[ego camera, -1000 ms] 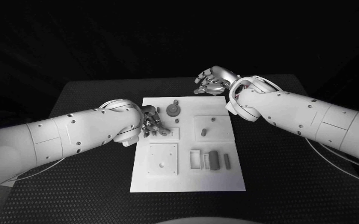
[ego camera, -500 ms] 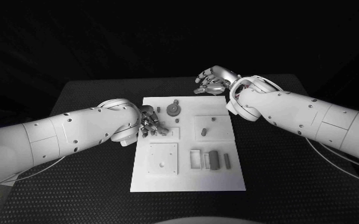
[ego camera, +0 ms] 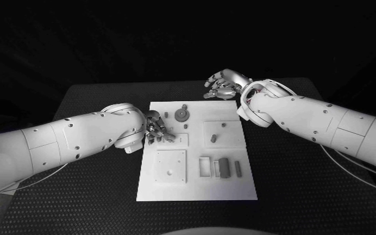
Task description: Assemble the parts on the task board
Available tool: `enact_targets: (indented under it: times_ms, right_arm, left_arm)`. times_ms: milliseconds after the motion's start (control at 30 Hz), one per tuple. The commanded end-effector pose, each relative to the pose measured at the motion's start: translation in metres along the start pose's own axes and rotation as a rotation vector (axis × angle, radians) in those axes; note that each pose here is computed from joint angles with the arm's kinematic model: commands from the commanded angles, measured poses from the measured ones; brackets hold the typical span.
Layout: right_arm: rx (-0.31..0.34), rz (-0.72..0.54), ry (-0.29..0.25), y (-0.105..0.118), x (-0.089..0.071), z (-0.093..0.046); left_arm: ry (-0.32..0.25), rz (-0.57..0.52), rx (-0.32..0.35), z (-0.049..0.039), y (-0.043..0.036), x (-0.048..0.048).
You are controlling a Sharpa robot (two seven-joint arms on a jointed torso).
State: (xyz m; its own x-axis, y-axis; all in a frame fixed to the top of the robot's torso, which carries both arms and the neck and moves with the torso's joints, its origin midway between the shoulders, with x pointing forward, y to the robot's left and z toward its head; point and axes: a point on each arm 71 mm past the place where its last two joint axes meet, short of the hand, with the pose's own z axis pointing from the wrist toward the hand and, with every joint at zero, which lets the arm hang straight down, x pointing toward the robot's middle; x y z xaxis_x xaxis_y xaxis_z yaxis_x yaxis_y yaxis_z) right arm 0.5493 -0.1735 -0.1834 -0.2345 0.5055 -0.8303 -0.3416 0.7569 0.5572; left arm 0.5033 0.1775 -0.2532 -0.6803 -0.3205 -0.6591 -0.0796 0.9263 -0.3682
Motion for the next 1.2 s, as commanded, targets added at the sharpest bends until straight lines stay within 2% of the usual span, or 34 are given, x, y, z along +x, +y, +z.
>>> enact_targets:
  times_ms: [33,1200]
  right_arm:
    - [-0.009,0.000,0.010,0.0007,0.0011,-0.0001]
    - [-0.008,-0.002,0.006,-0.0004,0.0016,-0.0007]
  left_arm:
    - [0.032,0.015,-0.042,0.0019,0.0086,0.0066]
    - [0.049,-0.048,-0.040,0.0016,0.0138,0.0049]
